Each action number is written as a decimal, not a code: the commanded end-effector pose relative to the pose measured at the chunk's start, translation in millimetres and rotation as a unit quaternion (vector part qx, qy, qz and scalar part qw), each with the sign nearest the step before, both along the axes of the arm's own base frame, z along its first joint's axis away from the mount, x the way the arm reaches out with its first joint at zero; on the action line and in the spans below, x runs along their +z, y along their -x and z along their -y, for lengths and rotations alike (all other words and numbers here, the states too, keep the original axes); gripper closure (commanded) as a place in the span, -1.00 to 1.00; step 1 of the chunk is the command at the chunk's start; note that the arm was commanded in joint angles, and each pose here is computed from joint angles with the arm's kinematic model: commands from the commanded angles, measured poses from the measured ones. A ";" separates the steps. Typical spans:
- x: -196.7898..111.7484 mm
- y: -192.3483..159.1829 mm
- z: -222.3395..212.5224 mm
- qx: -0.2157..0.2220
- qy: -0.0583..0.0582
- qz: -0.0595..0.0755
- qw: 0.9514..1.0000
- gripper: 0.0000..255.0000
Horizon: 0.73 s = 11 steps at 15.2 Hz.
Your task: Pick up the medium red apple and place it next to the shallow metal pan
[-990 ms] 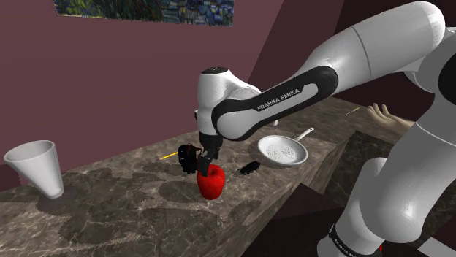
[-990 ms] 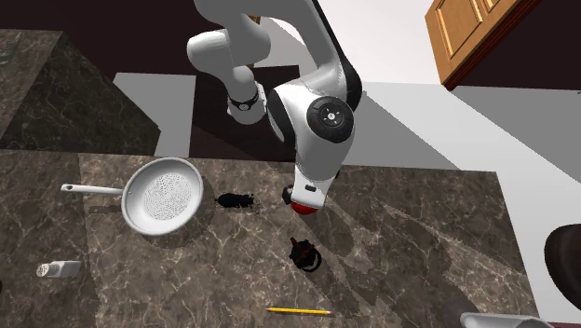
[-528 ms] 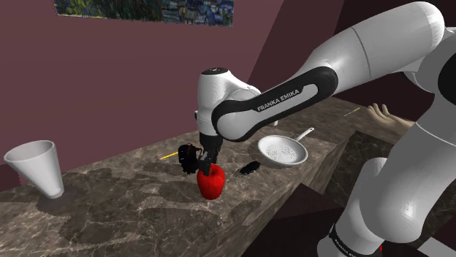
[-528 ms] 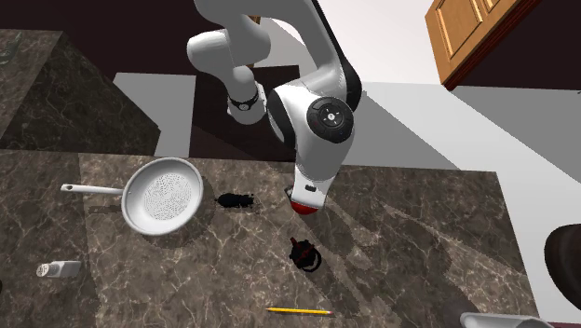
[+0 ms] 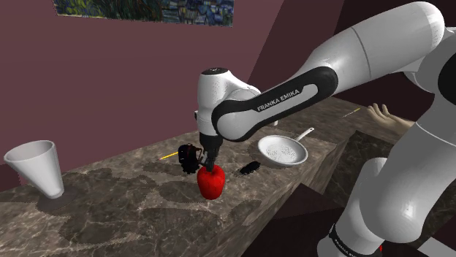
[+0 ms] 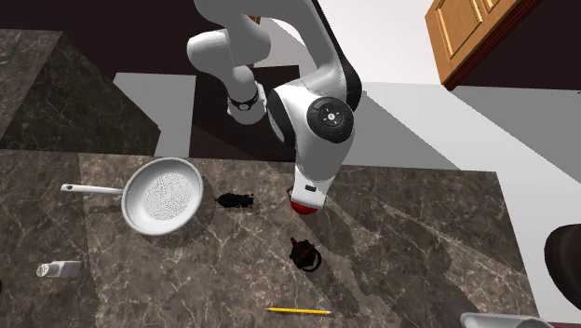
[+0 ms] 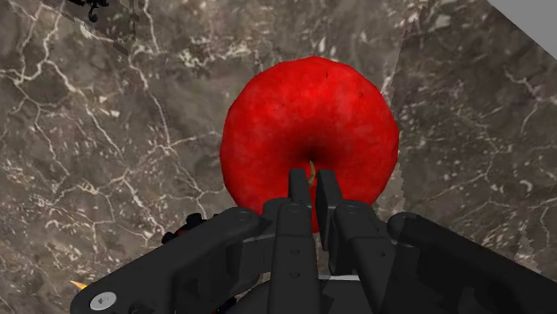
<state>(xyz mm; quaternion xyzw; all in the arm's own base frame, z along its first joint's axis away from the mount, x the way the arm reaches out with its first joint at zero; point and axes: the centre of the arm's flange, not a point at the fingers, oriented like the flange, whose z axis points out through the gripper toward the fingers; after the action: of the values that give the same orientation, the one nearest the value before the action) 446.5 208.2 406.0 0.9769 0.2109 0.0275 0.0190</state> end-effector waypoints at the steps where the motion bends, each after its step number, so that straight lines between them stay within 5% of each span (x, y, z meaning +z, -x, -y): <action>1: -0.2 0.1 0.1 0.000 0.000 0.000 1.000 1.00; 11: 52.6 0.1 0.1 0.000 0.000 0.000 1.000 1.00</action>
<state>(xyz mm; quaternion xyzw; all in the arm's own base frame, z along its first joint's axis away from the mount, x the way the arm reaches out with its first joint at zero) 446.9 208.6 452.0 0.9770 0.2108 0.0273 0.0191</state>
